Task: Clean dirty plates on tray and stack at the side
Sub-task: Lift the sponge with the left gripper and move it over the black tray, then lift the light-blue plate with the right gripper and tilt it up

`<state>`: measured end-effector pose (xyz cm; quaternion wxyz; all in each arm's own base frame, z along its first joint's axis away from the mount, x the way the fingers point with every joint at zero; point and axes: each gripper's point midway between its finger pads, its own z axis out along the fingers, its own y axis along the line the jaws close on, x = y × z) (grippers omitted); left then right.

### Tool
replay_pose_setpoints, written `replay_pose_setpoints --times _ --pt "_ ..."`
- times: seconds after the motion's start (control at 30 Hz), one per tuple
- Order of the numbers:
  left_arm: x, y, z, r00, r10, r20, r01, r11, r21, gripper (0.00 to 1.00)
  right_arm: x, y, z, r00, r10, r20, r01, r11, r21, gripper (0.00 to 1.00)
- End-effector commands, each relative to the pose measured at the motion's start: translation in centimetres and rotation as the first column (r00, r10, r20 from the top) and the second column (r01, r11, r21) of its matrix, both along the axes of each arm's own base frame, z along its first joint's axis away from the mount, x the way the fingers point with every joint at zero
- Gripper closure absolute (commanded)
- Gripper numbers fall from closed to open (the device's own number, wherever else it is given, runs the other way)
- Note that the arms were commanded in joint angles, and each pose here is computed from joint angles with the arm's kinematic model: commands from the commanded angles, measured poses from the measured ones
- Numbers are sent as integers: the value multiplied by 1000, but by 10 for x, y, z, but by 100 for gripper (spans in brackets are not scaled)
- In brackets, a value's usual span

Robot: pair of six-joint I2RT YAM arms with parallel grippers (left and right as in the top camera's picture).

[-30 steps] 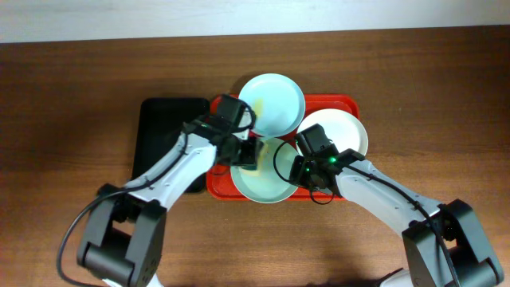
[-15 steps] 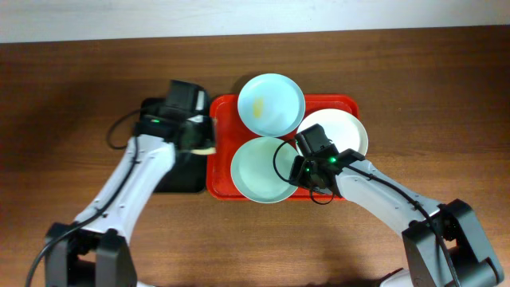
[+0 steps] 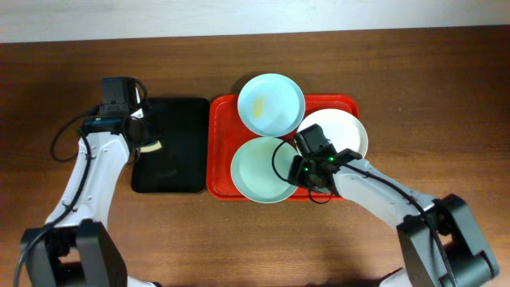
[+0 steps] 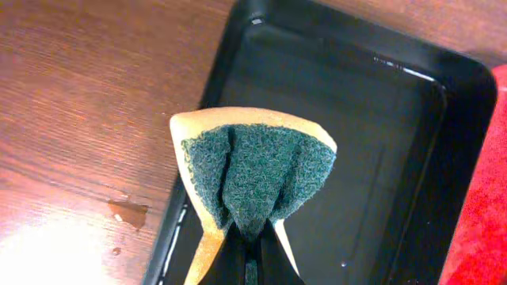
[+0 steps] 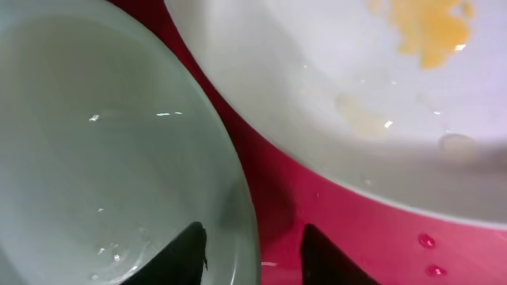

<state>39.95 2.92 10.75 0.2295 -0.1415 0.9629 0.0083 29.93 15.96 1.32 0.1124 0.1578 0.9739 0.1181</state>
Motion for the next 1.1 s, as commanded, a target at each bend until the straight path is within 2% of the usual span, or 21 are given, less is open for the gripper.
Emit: replay_pose_setpoints --times 0.0,0.13,0.17,0.43,0.8,0.93,1.07 --pt "6 -3 -18 999 -27 -36 27 1000 -14 100 -4 4 -8 1000 8 -24 -7 1000 8 69" --pt "6 4 -34 997 -12 -73 13 1000 23 100 -4 4 -8 1000 8 -24 -8 1000 8 93" --pt "7 4 -35 997 -12 -75 13 1000 22 100 -4 4 -8 1000 9 -26 -9 1000 10 96" --pt "6 8 -35 996 -37 -84 42 997 60 100 -5 13 1 999 41 -18 -40 998 58 96" --pt "5 9 -36 995 -36 -88 41 997 62 100 -3 15 50 994 54 91 -63 992 106 96" --pt "5 9 -36 995 -36 -89 42 997 62 100 -5 26 64 989 101 112 -118 979 164 96" --pt "5 9 -36 995 -36 -90 42 997 62 100 4 33 81 985 101 140 -126 975 184 96"
